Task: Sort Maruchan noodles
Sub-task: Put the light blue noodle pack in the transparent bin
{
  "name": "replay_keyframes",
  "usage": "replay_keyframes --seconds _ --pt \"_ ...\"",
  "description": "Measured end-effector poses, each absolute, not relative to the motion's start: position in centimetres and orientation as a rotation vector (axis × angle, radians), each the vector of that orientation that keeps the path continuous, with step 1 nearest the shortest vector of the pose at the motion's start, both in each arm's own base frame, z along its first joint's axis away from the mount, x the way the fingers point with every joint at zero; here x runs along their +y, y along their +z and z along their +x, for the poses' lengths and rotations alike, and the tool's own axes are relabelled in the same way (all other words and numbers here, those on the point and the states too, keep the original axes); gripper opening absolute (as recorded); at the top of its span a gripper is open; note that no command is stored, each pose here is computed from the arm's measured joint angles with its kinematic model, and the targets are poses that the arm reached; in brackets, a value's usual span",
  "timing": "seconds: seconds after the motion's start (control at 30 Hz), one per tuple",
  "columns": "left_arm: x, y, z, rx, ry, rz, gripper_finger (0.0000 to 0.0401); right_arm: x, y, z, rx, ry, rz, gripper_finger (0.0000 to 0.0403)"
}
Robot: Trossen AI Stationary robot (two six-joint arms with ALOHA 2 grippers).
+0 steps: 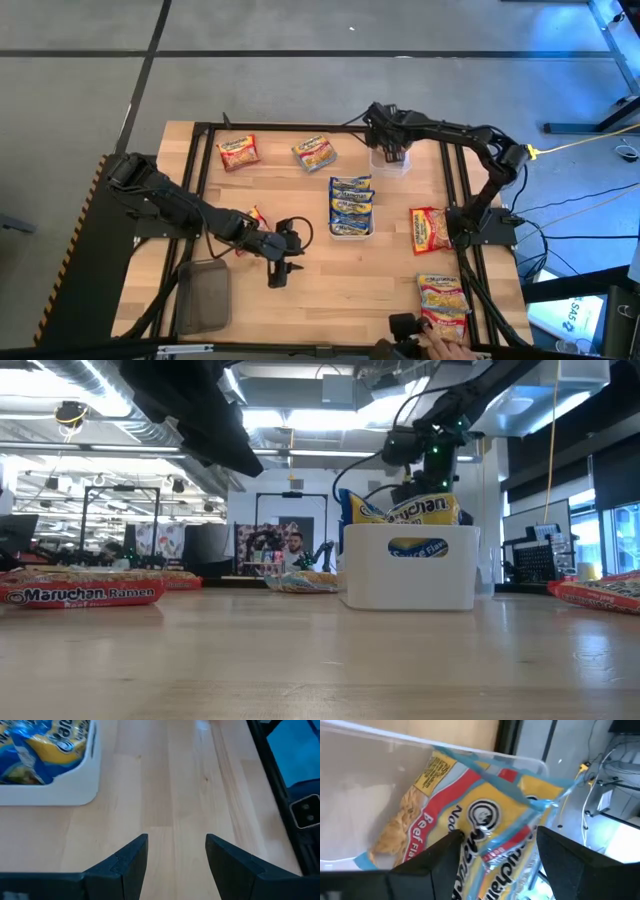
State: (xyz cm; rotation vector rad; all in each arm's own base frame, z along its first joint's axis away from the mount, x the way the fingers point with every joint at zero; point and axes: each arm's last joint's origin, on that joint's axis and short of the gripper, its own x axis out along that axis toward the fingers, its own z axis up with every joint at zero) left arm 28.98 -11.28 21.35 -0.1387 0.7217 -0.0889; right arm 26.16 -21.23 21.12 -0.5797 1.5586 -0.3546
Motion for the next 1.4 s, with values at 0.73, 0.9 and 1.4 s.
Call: replay_keyframes --seconds 0.73,0.9,1.4 --pt "-11.3 21.1 29.1 0.708 -0.005 -0.147 0.0194 -9.6 32.8 23.8 1.355 -0.409 0.039 0.0232" --pt "-12.1 20.1 29.3 0.707 0.033 -0.127 0.0194 -4.3 32.2 22.2 1.324 -0.190 0.339 0.0232" --pt "-15.4 18.7 29.4 0.655 -0.005 -0.220 0.0194 10.1 25.3 17.2 1.583 -0.180 0.547 0.0232"
